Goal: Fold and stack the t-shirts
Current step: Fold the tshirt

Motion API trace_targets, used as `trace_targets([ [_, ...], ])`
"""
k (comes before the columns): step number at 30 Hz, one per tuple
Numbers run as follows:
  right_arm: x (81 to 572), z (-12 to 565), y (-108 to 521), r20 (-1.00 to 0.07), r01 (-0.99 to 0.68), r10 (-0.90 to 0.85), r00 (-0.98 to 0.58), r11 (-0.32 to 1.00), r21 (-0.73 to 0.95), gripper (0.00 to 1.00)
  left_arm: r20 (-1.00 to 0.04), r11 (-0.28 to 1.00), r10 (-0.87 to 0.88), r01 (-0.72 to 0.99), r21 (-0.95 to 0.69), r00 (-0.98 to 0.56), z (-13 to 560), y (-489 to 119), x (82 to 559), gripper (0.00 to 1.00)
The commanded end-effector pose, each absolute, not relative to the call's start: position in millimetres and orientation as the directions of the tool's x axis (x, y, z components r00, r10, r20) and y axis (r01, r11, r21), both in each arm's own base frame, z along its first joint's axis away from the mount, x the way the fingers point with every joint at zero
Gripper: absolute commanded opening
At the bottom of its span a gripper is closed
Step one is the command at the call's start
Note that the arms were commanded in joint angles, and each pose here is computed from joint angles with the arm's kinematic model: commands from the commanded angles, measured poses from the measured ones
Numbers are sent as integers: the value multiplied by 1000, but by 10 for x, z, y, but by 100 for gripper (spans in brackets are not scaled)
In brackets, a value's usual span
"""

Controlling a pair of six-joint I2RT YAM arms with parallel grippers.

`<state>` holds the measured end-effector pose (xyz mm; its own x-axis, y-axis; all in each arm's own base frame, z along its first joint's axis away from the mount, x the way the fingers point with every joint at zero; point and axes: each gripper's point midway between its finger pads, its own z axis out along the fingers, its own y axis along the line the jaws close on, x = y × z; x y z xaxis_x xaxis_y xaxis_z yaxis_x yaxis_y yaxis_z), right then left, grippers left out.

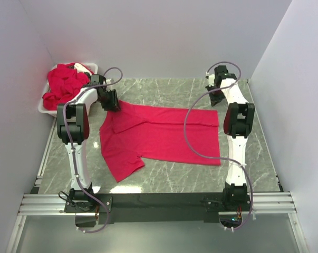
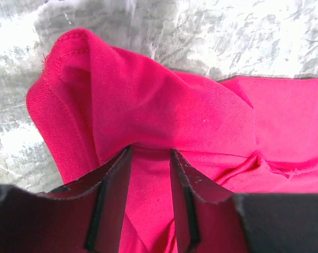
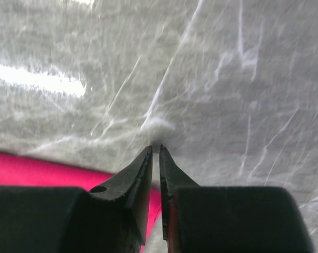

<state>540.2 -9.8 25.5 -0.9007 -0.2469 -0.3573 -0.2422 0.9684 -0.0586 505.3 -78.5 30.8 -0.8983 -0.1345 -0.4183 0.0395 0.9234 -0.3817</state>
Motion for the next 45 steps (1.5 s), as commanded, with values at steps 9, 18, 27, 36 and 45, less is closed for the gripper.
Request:
trace_targets([
  [9, 4892, 1098, 232, -454, -290, -226, -862, 954, 76, 19, -573, 912, -86, 167, -374, -815, 951, -819, 5043, 50],
  [18, 4528, 514, 364, -250, -243, -202, -947, 959, 147, 11, -574, 912, -53, 195, -361, -817, 1010, -814, 4848, 58],
  [27, 4501, 154, 155, -154, -181, -174, -973, 983, 29, 6, -529, 903, -57, 182, -389, -846, 814, -854, 4738, 59],
  [36, 5035, 114, -24, -220, -123, -141, -965, 988, -90, 6, -457, 890, -86, 138, -435, -885, 622, -912, 4579, 58],
  [45, 5452, 177, -58, -347, -109, -152, -925, 984, -141, 8, -460, 898, -91, 127, -422, -883, 397, -911, 4656, 54],
])
